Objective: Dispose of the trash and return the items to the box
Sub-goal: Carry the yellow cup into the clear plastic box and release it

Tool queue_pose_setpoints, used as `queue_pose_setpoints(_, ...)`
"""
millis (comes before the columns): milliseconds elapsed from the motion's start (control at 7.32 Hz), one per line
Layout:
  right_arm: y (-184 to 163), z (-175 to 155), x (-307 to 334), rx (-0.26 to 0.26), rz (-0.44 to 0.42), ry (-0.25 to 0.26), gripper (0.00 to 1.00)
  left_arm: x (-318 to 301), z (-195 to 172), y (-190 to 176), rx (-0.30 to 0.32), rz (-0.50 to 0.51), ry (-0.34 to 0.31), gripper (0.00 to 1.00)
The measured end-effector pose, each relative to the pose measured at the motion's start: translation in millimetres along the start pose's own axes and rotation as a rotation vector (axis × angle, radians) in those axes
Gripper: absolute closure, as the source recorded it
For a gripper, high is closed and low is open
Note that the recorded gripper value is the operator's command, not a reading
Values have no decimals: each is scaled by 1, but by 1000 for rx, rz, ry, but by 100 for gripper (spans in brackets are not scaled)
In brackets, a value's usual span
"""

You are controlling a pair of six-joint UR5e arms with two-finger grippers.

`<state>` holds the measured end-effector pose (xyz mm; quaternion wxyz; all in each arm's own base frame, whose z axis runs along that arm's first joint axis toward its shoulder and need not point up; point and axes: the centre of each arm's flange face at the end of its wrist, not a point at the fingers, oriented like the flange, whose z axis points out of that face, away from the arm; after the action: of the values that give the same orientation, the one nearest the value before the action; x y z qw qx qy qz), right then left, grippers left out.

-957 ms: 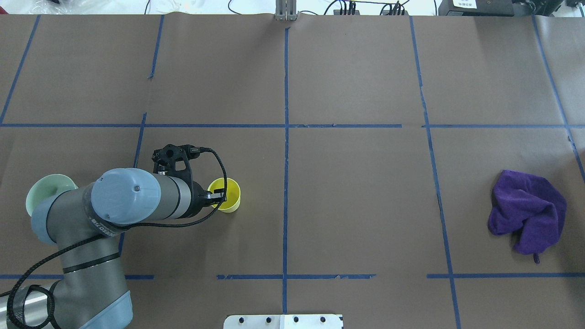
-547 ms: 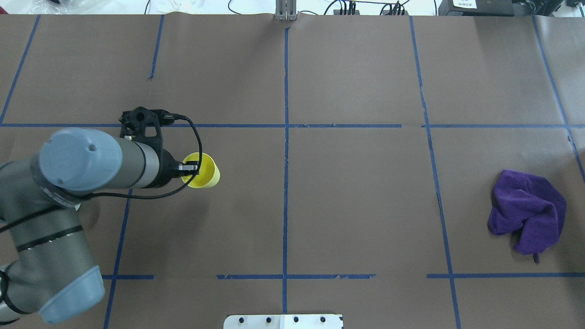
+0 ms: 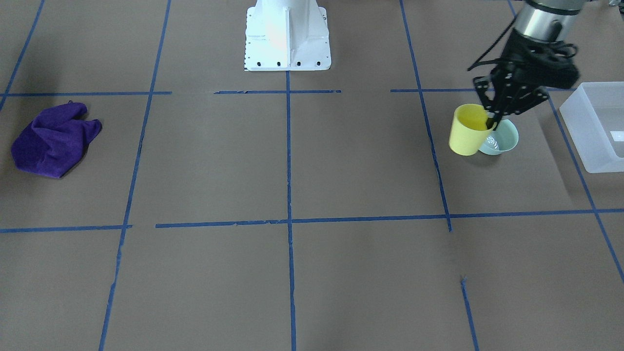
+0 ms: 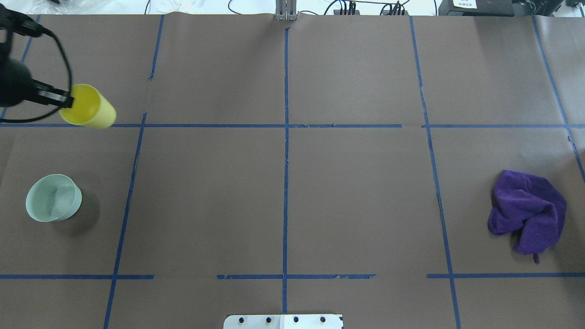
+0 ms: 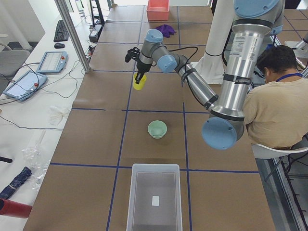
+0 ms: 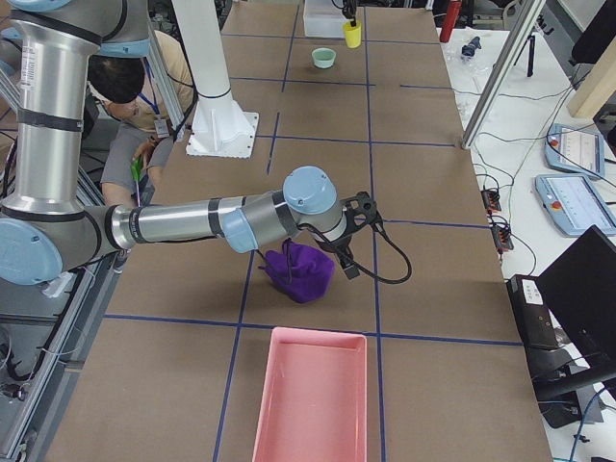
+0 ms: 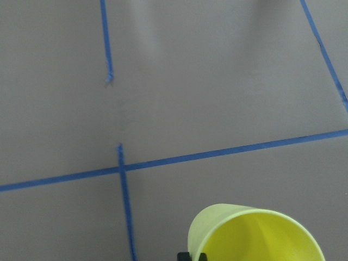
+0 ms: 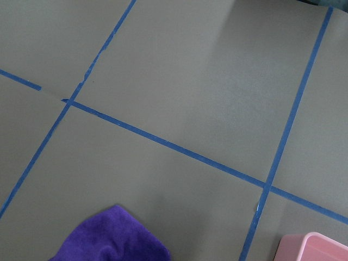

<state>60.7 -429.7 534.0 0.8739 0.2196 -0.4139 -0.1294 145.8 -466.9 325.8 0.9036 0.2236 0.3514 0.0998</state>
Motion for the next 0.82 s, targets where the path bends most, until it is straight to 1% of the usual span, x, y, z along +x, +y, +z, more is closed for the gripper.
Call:
queue_pose_setpoints(137,-1,5,-4,-9,-9,-7,0,-79,-9,17,-31,113,-42,100)
queue_pose_setpoints(410,-2,10,-7,-18,-18,-13,0,-245,-18,67,-113,279,-128,100)
queue_pose_setpoints(547,-2,12,-7,-21,-20,-14,0,-314,-17,100,-145,331,-150,100)
queue_pose_setpoints(683,-2,13,-8,-23,-22,-16,0,-360,-6,140,-156,357,-151,100)
queue_pose_setpoints(820,-2,14,-8,-25,-23,-17,0,-386,12,181,-137,353,-133,100)
